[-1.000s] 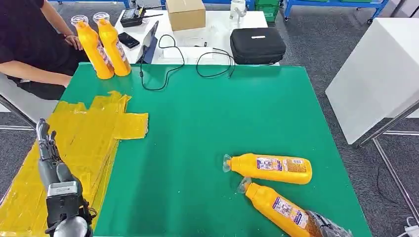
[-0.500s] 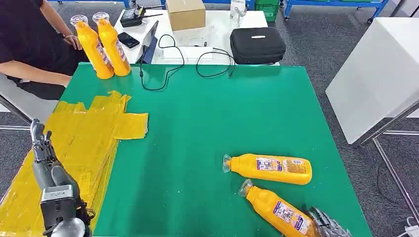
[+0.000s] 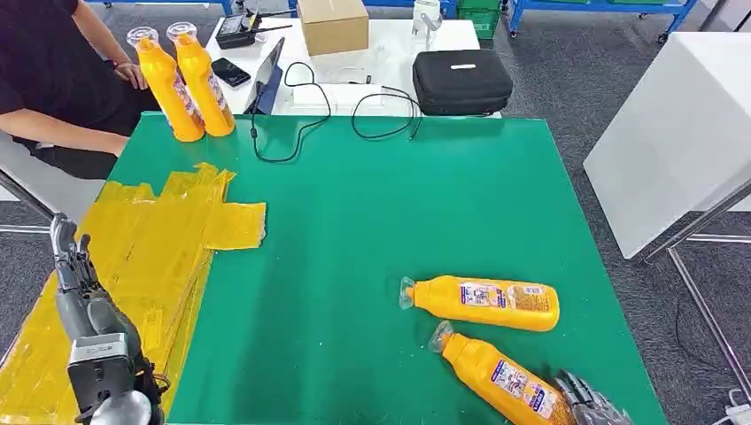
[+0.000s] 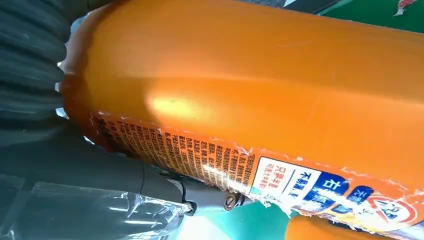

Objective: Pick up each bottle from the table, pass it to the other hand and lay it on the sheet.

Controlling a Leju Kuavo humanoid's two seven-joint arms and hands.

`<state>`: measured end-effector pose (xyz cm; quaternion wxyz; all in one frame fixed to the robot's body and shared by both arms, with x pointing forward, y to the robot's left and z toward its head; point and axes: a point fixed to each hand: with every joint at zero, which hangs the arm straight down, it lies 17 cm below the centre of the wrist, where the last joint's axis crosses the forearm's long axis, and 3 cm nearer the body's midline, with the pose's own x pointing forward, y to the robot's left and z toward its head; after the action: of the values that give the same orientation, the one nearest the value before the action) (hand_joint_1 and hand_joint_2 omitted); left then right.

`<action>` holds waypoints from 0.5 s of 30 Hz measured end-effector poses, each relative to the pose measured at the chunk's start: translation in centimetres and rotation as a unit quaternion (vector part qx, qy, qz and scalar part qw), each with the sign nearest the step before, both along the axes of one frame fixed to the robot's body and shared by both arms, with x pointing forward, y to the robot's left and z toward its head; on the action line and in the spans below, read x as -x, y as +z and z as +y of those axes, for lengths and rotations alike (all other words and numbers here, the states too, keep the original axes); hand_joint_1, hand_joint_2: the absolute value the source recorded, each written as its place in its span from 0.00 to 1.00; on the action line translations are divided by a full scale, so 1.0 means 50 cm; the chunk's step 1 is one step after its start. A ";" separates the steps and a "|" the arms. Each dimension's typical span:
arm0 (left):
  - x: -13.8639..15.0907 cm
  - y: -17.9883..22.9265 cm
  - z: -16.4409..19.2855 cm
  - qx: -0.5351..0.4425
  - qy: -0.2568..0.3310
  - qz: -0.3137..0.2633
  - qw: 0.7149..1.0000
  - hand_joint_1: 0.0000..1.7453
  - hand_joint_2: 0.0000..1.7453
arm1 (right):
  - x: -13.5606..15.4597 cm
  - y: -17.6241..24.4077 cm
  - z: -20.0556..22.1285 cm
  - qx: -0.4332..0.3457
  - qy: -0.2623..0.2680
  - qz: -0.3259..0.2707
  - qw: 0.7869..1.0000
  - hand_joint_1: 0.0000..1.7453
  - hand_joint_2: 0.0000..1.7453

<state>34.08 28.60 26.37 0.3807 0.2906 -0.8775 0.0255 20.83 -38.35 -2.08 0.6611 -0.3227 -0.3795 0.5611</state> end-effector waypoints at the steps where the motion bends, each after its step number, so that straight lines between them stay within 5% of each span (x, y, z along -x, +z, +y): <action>1: 0.000 0.000 0.000 0.000 0.000 0.000 1.000 0.00 0.00 | 0.000 0.000 -0.001 0.000 0.000 0.000 1.000 0.00 1.00; 15: 0.000 0.000 0.000 0.000 0.000 0.000 1.000 0.00 0.00 | -0.001 0.000 -0.003 0.001 -0.002 0.000 1.000 0.00 1.00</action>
<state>34.08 28.60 26.39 0.3806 0.2907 -0.8775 0.0256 20.85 -38.52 -2.10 0.6617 -0.3242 -0.3784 0.5603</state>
